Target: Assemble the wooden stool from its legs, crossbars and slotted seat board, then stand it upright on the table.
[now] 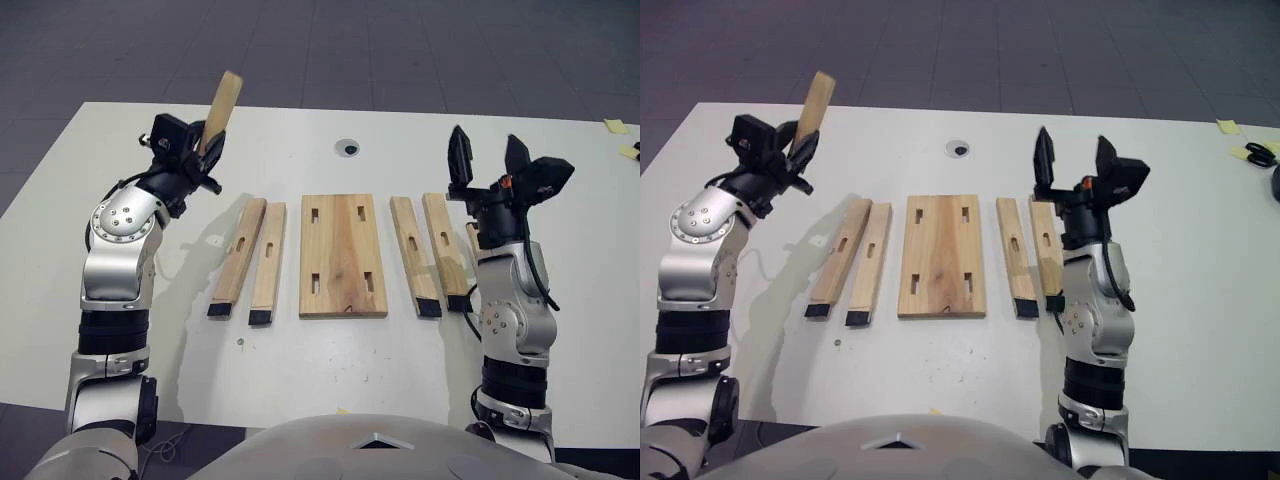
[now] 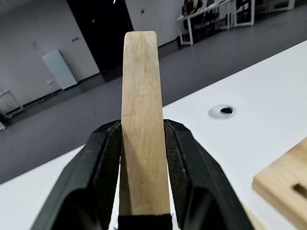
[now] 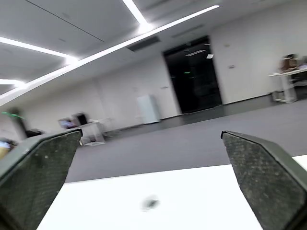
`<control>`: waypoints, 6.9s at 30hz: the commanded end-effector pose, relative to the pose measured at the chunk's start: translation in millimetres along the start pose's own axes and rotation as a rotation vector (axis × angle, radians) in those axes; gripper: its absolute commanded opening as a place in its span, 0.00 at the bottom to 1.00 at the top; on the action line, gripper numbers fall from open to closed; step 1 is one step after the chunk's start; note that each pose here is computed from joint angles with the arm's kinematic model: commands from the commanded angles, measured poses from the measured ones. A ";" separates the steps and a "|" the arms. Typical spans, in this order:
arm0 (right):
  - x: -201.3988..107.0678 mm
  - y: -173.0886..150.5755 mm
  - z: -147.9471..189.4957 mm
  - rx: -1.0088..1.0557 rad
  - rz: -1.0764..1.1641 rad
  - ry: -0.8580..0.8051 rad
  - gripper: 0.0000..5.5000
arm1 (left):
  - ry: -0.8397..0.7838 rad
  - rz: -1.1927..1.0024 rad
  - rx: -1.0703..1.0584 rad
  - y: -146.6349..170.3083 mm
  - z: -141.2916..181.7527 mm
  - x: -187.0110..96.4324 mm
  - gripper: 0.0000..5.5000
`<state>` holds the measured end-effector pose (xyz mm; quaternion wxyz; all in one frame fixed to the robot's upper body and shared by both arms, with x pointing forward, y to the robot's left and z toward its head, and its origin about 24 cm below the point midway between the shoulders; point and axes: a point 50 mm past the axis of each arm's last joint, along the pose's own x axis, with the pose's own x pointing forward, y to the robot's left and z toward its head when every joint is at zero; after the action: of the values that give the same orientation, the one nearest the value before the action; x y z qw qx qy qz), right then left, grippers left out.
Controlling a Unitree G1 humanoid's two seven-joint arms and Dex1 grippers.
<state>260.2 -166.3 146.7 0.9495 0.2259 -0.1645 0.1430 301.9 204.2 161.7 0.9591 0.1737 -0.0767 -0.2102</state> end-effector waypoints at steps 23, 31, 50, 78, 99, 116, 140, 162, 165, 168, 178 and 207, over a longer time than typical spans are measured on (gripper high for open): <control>34.4 85.0 -25.1 0.731 0.365 0.234 0.81 | -0.165 -0.435 0.039 -82.3 24.0 -3.2 0.24; 18.1 89.5 -17.0 0.749 0.394 0.211 0.58 | -0.173 -0.493 0.032 -90.8 27.0 2.2 0.24; 5.5 78.2 -16.7 0.721 0.335 0.218 0.06 | -0.166 -0.510 0.008 -104.0 20.7 -5.8 0.24; -4.5 49.6 27.7 0.285 0.609 0.338 0.33 | -0.142 -0.247 -0.028 -103.3 16.8 -17.4 0.24; 12.2 61.9 -30.3 0.106 0.551 0.468 0.41 | -0.167 -0.289 -0.032 -127.8 23.1 -8.9 0.24; 10.7 66.4 -24.2 0.126 0.621 0.413 0.08 | -0.133 -0.326 -0.006 -136.6 16.3 -8.1 0.24; -57.5 -34.4 -18.5 0.090 -0.143 0.513 0.08 | 0.010 0.366 -0.467 -19.9 -2.5 -31.5 0.95; -65.5 -41.8 -42.7 -0.146 -0.237 0.660 0.08 | 0.038 0.284 -0.403 -35.1 -7.8 -25.1 0.98; -63.9 -45.1 -50.1 -0.190 -0.263 0.704 0.08 | 0.040 0.259 -0.391 -39.8 -7.1 -23.7 0.98; -62.0 -47.4 -56.5 -0.228 -0.269 0.739 0.08 | 0.041 0.245 -0.381 -43.1 -7.3 -22.9 0.98; -96.2 -57.5 -66.6 -0.377 -0.232 0.951 0.08 | 0.063 0.233 -0.331 -46.4 -11.0 -26.1 0.98; -90.9 -71.0 -69.9 -0.317 -0.278 0.720 0.08 | 0.077 0.179 -0.220 -50.1 -14.4 -22.1 0.98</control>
<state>233.7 -204.4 64.6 0.9927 0.0248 0.0820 0.0844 266.0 174.0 127.3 0.9905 0.0537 -0.0295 -0.1227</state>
